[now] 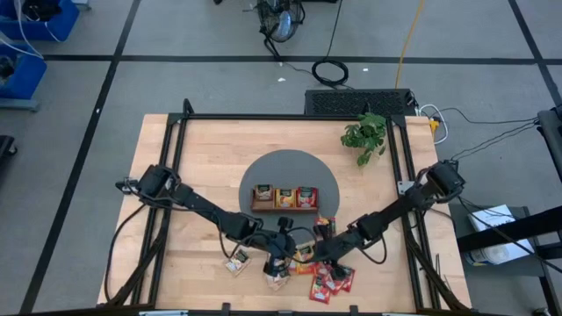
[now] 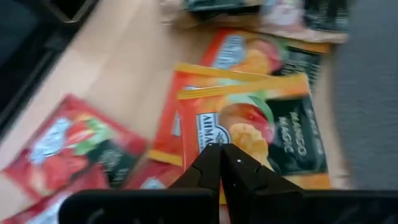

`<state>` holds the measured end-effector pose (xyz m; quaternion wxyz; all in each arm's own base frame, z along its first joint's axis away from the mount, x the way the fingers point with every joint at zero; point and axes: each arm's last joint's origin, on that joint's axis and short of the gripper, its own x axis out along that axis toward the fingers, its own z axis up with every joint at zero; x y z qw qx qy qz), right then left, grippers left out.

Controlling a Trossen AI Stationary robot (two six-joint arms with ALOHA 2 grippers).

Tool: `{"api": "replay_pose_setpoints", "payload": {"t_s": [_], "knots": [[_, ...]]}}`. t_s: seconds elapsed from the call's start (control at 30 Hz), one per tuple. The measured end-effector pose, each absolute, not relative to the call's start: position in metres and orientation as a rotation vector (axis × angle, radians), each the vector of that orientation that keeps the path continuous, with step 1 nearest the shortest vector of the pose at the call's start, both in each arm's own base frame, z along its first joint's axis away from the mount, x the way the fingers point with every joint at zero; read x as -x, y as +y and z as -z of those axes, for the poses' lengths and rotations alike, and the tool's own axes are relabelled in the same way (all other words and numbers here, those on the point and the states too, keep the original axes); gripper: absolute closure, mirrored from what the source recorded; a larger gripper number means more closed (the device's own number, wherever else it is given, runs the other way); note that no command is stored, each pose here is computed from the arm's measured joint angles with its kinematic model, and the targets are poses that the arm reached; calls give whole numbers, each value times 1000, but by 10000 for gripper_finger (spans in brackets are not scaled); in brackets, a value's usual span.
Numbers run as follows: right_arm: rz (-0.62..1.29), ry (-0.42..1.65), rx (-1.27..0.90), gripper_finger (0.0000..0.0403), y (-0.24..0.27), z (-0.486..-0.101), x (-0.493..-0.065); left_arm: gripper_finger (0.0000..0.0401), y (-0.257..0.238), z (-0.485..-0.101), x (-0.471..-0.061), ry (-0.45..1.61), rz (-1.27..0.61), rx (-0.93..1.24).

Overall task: Pick & Place Tea
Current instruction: Put the yellow tea bag into the middle section of the wooden organizer

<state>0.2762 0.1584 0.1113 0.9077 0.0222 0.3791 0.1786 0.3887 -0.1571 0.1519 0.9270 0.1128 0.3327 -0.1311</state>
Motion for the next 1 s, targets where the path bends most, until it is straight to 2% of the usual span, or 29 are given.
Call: {"api": "replay_pose_setpoints", "payload": {"t_s": [0.3, 0.5, 0.73, 1.0], "knots": [[-165, 753, -30, 402, 141, -111, -284, 368, -157, -152, -389, 679, 267, -224], [-199, 738, -13, 401, 142, -115, -284, 368, -157, -149, -386, 726, 281, -210], [-390, 743, -41, 399, 157, -124, -276, 368, -156, -146, -384, 773, 287, -152], [-391, 735, 9, 399, 163, -122, -272, 366, -138, -148, -392, 765, 114, 100]]}}
